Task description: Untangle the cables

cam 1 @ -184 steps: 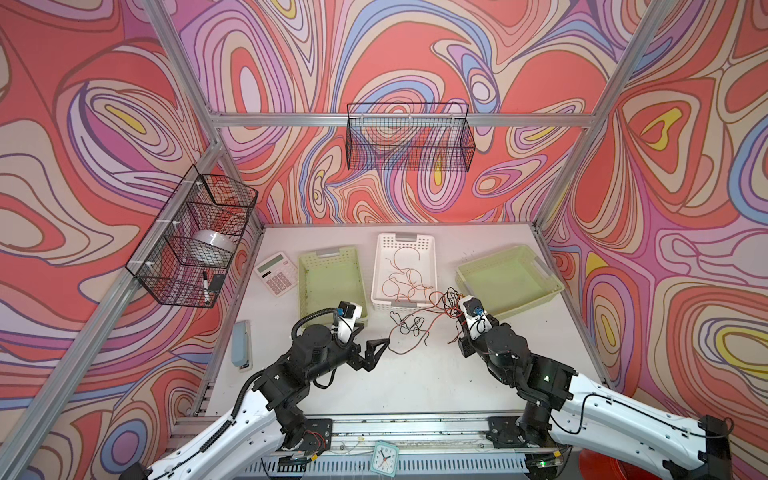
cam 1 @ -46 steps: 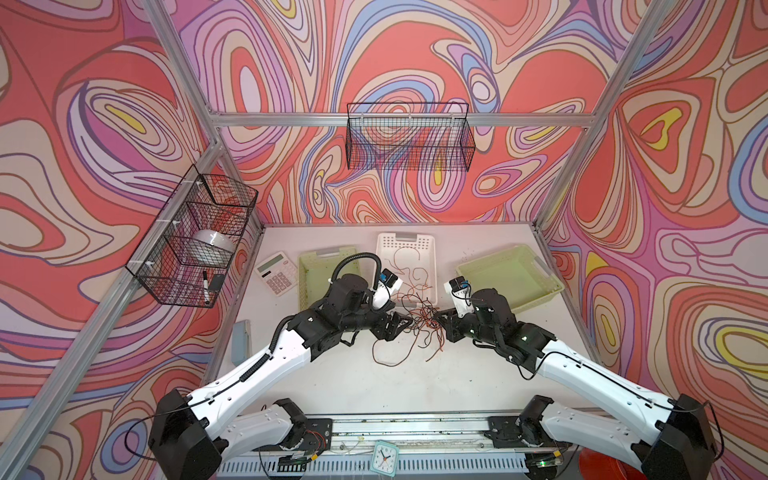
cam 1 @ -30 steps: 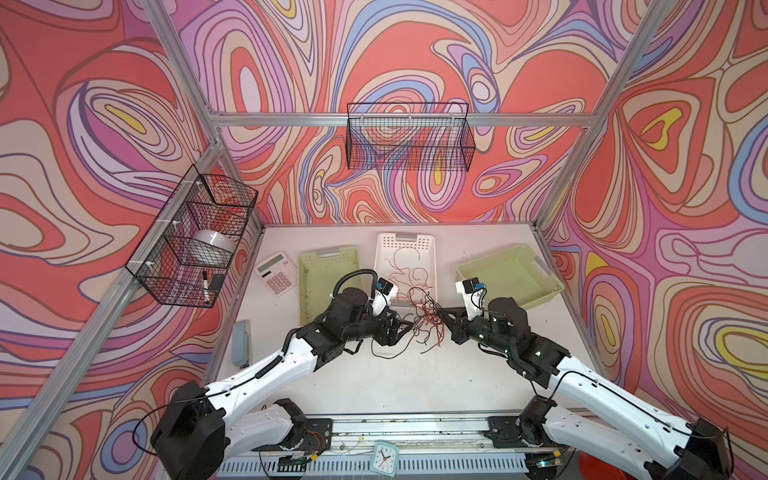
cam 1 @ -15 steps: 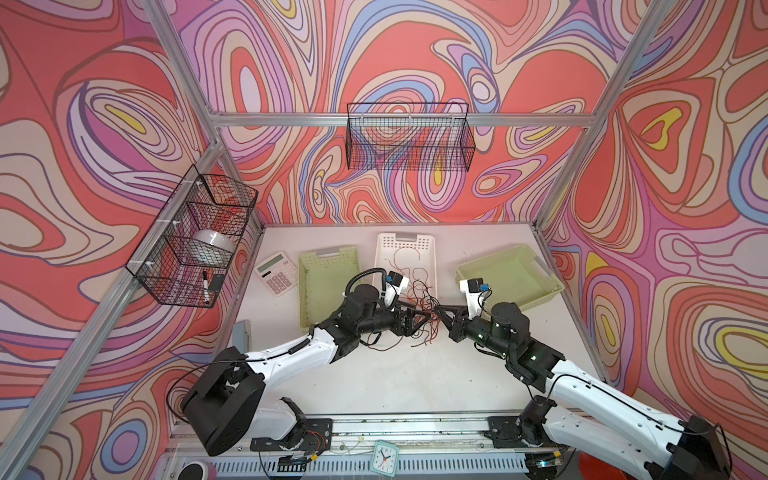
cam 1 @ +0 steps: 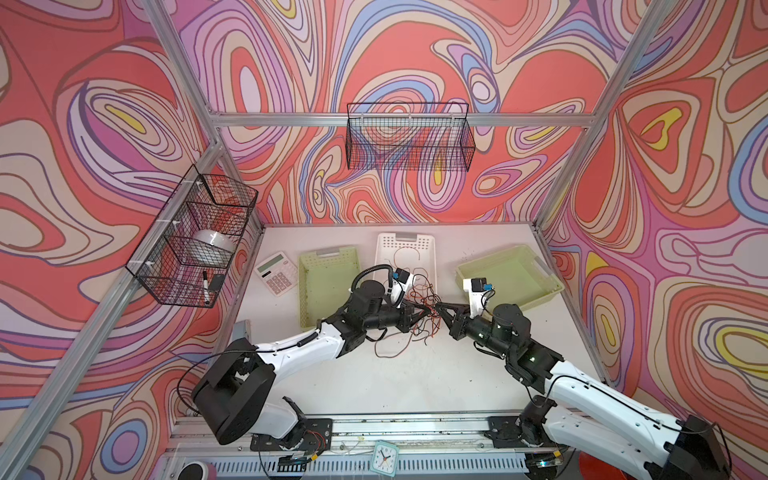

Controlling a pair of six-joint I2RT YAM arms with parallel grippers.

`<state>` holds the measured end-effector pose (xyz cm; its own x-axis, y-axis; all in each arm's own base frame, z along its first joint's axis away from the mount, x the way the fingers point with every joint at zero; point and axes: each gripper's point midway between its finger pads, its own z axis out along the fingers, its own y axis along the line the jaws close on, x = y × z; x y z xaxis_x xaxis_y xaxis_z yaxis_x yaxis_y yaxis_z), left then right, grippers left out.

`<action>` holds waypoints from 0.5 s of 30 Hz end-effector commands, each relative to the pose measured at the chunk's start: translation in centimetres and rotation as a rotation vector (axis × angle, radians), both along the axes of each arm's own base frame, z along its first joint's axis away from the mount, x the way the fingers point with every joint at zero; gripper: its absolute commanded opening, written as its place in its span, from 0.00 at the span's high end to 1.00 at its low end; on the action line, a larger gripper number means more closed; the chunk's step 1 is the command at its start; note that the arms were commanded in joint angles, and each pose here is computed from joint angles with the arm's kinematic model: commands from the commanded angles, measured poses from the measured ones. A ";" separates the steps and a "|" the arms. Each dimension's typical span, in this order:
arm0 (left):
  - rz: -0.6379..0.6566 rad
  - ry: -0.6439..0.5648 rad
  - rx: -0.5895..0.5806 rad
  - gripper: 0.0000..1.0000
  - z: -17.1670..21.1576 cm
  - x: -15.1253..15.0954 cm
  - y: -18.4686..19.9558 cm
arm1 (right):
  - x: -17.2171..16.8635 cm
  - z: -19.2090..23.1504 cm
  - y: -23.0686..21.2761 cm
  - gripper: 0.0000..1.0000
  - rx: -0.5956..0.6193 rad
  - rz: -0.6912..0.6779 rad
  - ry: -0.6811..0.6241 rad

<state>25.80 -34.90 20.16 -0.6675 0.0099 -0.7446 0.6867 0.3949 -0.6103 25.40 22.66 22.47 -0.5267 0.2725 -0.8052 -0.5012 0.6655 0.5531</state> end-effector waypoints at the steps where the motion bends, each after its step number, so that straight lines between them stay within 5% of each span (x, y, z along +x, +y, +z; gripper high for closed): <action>1: -0.050 -0.047 0.016 1.00 1.6 -0.4 -0.7 | 0.5 0.2 -0.3 0.69 -0.031 -0.025 -0.003; 6: -0.111 -0.069 0.083 1.00 1.9 -1.6 -0.6 | 1.1 -0.1 0.1 0.64 -0.119 -0.017 0.012; 12: -0.183 -0.113 0.206 1.00 1.8 -3.0 0.2 | 1.8 0.4 0.0 0.72 -0.119 -0.045 0.008; 15: -0.196 -0.144 0.240 1.00 2.0 -3.6 1.0 | 1.8 0.2 -0.3 0.99 -0.117 -0.060 0.016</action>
